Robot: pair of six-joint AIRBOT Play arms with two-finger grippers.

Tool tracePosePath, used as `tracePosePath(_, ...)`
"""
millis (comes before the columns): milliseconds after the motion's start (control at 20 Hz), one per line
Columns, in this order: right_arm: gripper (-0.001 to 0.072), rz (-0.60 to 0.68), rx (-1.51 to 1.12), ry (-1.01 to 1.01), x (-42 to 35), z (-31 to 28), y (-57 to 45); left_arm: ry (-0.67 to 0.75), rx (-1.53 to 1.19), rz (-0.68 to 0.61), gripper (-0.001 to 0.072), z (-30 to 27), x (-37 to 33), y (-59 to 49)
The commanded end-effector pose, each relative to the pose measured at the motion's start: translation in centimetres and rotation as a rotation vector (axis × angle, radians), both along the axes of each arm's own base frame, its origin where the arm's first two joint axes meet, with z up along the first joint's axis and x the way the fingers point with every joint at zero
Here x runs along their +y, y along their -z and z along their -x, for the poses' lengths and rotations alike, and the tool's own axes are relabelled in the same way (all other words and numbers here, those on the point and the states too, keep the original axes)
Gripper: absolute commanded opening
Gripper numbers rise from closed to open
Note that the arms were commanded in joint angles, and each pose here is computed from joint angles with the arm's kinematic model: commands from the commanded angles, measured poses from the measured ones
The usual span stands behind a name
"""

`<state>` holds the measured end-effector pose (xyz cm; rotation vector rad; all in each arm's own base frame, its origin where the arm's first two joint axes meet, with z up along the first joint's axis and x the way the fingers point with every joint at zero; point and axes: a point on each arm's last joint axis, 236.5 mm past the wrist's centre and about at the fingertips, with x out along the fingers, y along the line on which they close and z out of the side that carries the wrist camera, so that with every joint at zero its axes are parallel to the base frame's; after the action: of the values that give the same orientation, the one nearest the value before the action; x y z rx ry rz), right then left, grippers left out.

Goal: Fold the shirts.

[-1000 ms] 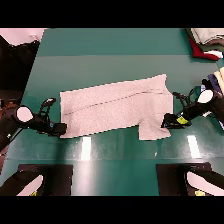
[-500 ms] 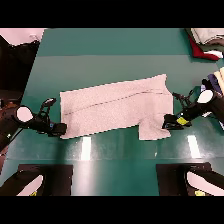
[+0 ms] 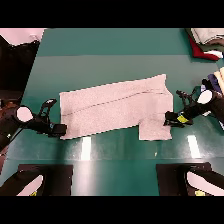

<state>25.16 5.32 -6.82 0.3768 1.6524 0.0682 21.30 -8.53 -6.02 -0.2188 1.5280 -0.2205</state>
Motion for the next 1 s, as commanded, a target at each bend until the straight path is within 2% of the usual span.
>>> tracePosePath(0, 0.0311, -0.042, -0.007, 0.031, 1.0, -0.4, -0.2, 0.012, 0.004, 0.001, 0.0023, 0.2, 0.0, -0.1)
tracePosePath(100, 0.0305, -0.041, 0.013, 0.023, 0.9, 0.1, -0.2, 0.012, 0.004, 0.001, 0.0024, 0.2, 0.0, -0.1)
tracePosePath(150, 0.0229, -0.034, 0.016, 0.018, 0.8, 0.2, -0.1, 0.012, 0.004, 0.001, 0.0023, 0.2, 0.0, -0.1)
tracePosePath(200, 0.0071, -0.028, 0.013, 0.007, 0.6, 0.2, -0.1, 0.014, 0.004, 0.001, 0.0023, 0.2, 0.0, -0.1)
tracePosePath(250, 0.0014, -0.017, 0.006, -0.006, 0.4, 0.2, -0.1, 0.021, 0.003, 0.001, 0.0023, 0.2, 0.0, 0.0)
tracePosePath(500, 0.0013, 0.021, -0.138, -0.033, -0.3, 0.1, -4.1, 0.061, -0.046, 0.006, 0.0023, -1.3, -0.3, -2.5)
tracePosePath(700, 0.0012, 0.044, -0.195, -0.079, -0.6, 4.2, -9.0, 0.090, -0.207, 0.021, 0.0022, -2.9, -0.6, -9.3)
tracePosePath(950, 0.0011, 0.036, -0.305, 0.007, -0.2, 6.5, -12.7, 0.081, -0.269, 0.103, 0.0022, 1.5, -1.9, -14.4)
